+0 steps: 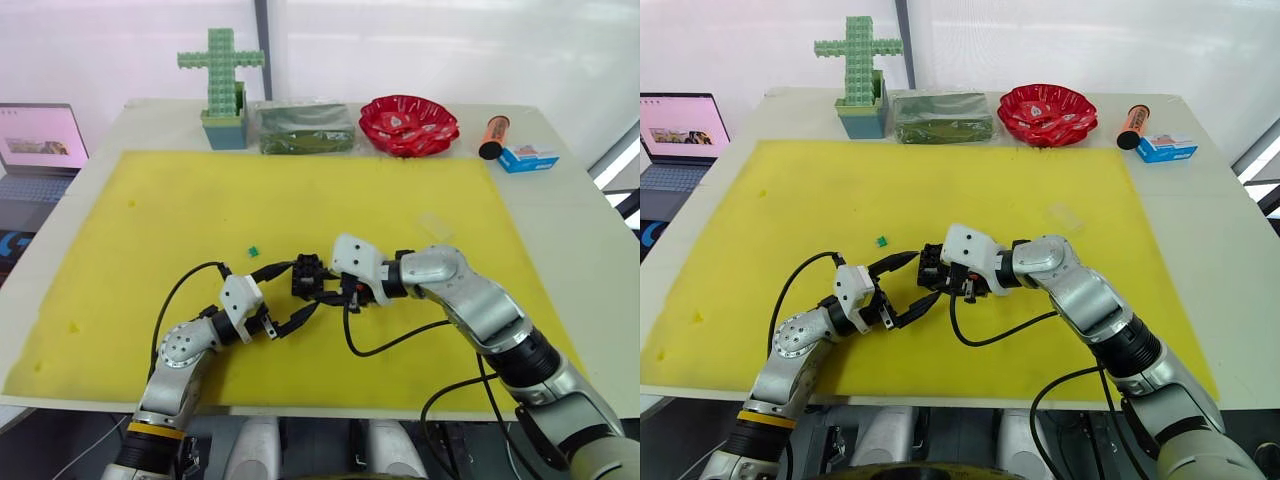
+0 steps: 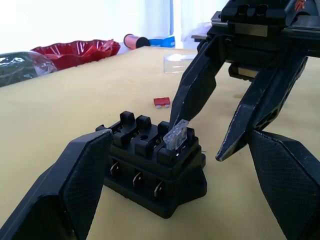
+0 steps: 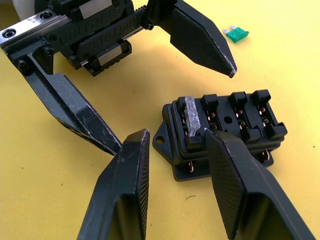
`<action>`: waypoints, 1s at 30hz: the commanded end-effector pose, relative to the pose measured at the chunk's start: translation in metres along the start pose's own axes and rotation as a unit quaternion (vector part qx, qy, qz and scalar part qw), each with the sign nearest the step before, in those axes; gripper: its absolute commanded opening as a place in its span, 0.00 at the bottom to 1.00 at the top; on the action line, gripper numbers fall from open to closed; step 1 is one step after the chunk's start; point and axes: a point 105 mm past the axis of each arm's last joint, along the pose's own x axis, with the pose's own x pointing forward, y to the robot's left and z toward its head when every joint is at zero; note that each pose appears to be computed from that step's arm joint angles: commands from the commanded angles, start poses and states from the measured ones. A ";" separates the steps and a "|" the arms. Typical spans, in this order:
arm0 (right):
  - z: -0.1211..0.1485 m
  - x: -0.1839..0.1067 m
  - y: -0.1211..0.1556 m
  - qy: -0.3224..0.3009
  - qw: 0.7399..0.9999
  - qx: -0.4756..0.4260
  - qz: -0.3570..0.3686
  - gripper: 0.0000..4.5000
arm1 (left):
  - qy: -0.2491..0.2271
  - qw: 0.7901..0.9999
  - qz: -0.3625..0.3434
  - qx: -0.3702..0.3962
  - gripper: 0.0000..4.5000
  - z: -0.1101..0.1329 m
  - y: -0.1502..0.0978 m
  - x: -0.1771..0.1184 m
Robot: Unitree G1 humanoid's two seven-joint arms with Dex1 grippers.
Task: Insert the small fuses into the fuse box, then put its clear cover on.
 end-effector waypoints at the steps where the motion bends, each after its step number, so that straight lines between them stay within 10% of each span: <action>1: 0.014 -0.005 -0.003 -0.027 0.999 -0.019 -0.007 0.36 | -0.012 1.000 0.000 0.009 1.00 0.006 -0.001 0.000; 13: 0.032 -0.008 -0.003 -0.082 0.996 -0.029 -0.006 0.36 | -0.011 1.000 0.004 0.014 1.00 0.006 0.002 -0.001; 19: 0.029 -0.005 -0.004 -0.077 0.997 -0.015 -0.008 0.02 | -0.010 1.000 0.002 0.017 1.00 0.006 0.002 -0.001; 30: 0.015 -0.002 -0.005 -0.041 0.999 -0.007 -0.010 0.01 | -0.010 1.000 0.004 0.013 1.00 0.006 0.002 0.000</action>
